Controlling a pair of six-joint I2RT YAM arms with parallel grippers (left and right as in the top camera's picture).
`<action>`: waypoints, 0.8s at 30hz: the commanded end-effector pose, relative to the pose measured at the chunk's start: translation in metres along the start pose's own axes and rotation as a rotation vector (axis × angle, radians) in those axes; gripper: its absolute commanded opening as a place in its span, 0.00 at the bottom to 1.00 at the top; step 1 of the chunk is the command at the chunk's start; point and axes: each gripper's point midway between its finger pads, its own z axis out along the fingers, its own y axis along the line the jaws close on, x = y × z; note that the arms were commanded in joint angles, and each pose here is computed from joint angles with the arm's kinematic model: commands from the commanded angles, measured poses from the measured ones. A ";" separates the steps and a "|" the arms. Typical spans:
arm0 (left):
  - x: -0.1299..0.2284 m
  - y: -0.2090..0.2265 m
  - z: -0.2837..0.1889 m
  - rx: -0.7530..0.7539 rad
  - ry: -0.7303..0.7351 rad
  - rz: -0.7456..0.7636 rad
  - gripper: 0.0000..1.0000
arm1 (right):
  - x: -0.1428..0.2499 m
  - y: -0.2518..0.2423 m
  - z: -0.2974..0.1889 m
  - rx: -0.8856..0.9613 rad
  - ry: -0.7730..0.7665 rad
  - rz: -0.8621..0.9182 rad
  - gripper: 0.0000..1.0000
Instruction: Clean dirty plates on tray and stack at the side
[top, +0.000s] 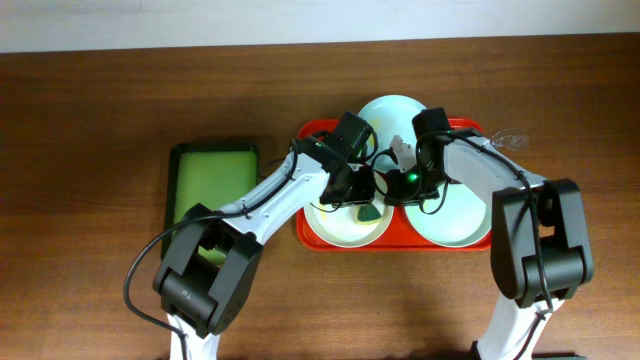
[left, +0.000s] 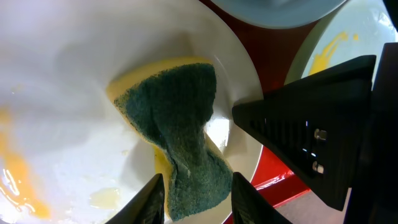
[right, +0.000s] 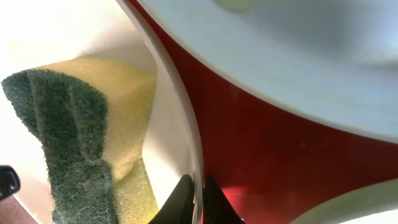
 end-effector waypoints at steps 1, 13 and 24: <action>-0.002 0.001 0.010 -0.020 -0.011 0.022 0.36 | 0.003 0.001 0.004 -0.013 0.013 -0.003 0.09; 0.006 0.005 0.030 0.061 0.090 -0.034 0.31 | 0.002 0.001 0.004 -0.013 0.008 -0.005 0.09; -0.005 0.134 -0.012 -0.688 -0.086 -0.020 0.00 | 0.002 -0.001 0.004 -0.005 0.010 -0.004 0.09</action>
